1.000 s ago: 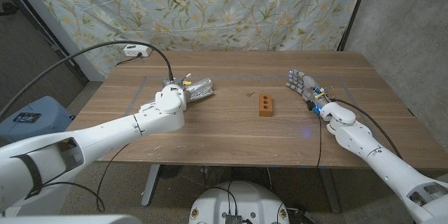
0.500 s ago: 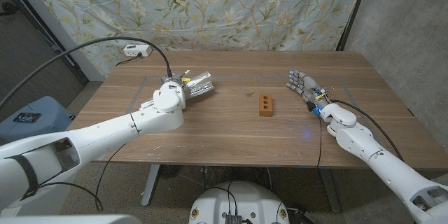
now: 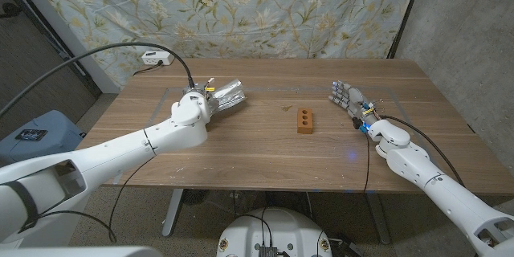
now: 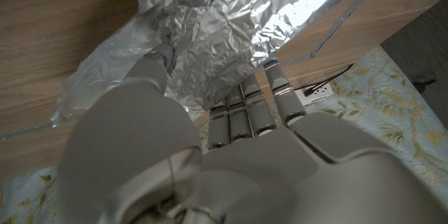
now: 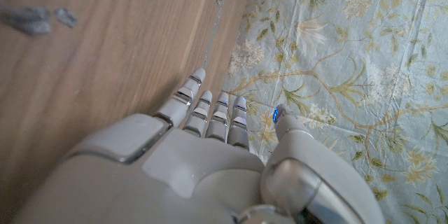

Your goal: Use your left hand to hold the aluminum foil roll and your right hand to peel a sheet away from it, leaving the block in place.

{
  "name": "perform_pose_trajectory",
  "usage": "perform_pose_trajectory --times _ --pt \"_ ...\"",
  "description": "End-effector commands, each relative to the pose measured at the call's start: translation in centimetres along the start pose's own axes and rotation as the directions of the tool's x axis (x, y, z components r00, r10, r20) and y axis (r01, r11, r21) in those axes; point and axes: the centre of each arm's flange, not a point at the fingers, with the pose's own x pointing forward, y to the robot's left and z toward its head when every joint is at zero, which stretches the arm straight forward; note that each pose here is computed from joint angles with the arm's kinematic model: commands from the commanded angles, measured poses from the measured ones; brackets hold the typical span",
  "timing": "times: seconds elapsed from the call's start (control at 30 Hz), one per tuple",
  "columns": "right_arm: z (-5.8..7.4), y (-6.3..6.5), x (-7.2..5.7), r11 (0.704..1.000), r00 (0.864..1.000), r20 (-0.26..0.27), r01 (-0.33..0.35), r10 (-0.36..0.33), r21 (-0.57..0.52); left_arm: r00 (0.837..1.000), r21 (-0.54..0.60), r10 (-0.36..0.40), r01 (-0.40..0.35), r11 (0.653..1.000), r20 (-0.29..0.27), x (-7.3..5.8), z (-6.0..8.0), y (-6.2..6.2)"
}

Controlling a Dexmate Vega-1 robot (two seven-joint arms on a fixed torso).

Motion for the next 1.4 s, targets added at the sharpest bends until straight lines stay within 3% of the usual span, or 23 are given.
perform_pose_trajectory --times 0.03,0.37,0.77,1.4 --pt "0.3 0.0 -0.3 1.000 1.000 -0.004 -0.001 0.001 -0.005 1.000 -0.074 -0.022 0.024 0.997 0.016 0.4 -0.4 0.3" --pt "0.5 -0.2 -0.4 1.000 1.000 -0.013 -0.001 0.001 -0.011 0.998 -0.126 -0.044 0.049 0.991 0.037 1.0 -0.1 0.6" --pt "0.6 -0.2 -0.5 1.000 1.000 -0.016 0.008 -0.009 -0.006 0.991 -0.219 -0.114 0.125 0.968 0.066 2.0 0.0 1.8" --pt "0.9 -0.1 -0.8 1.000 1.000 -0.017 0.008 -0.008 -0.006 0.982 -0.286 -0.148 0.177 0.942 0.120 2.3 0.8 3.2"
